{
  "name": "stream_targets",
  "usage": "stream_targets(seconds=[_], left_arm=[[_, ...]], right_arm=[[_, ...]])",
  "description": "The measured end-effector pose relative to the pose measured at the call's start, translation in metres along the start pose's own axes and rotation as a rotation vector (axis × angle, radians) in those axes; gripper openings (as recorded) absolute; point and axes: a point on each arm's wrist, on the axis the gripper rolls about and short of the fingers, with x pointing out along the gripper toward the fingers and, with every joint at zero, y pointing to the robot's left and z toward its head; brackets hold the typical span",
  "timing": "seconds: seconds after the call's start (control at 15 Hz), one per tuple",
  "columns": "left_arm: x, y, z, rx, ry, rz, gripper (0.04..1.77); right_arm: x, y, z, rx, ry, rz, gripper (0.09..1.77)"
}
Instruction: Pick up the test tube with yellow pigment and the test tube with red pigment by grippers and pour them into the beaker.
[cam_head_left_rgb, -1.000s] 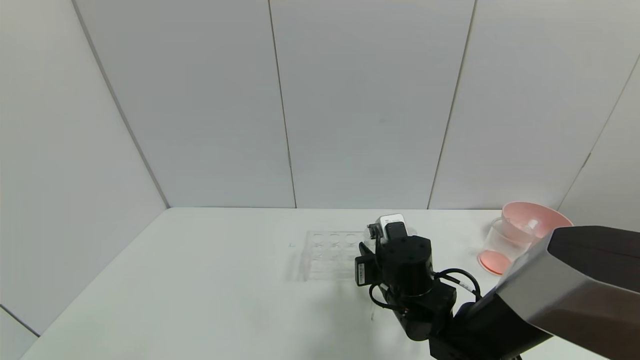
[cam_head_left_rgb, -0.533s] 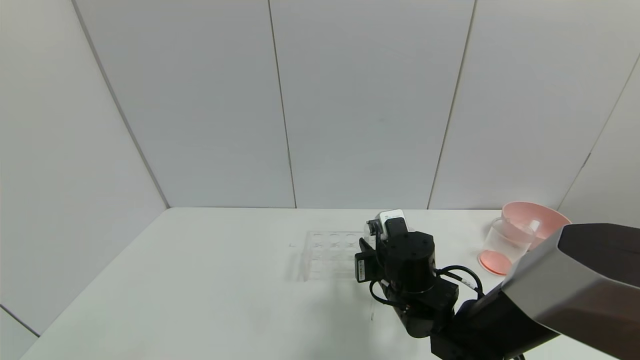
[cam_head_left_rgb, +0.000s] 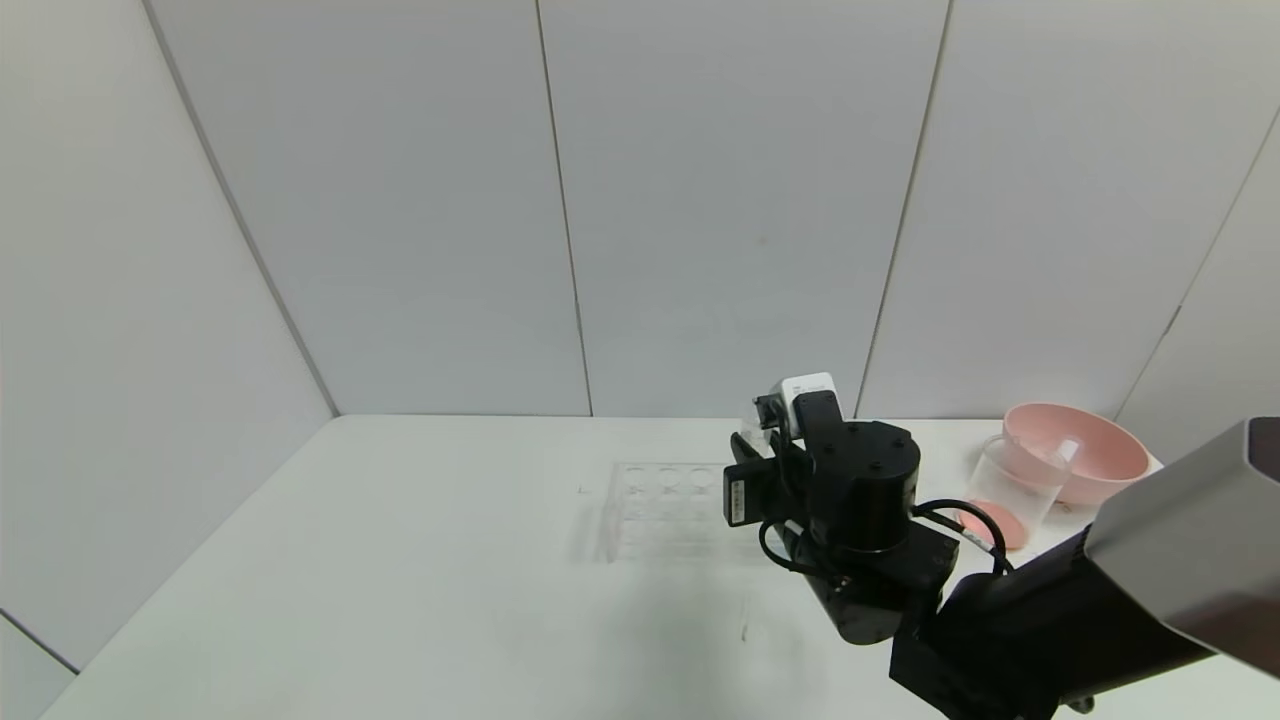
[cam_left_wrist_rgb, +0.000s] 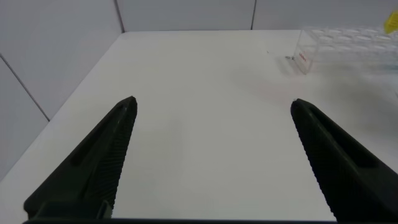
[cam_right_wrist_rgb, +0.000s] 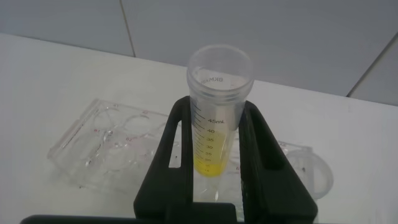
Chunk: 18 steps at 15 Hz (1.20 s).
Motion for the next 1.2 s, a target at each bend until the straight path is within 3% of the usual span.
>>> stream_targets(seconds=[0.27, 0.47, 0.87, 1.2], left_arm=[[0.000, 0.000, 0.000, 0.000, 0.000, 0.000, 1.76], [0.000, 0.000, 0.000, 0.000, 0.000, 0.000, 1.76], [0.000, 0.000, 0.000, 0.000, 0.000, 0.000, 1.76], [0.000, 0.000, 0.000, 0.000, 0.000, 0.000, 1.76]], right_arm=[[-0.009, -0.005, 0.029, 0.026, -0.070, 0.004, 0.49], [-0.015, -0.030, 0.056, 0.005, -0.129, -0.051, 0.49], [-0.037, -0.127, 0.097, -0.008, -0.222, -0.178, 0.49], [-0.055, -0.219, 0.104, -0.012, -0.239, -0.284, 0.49]])
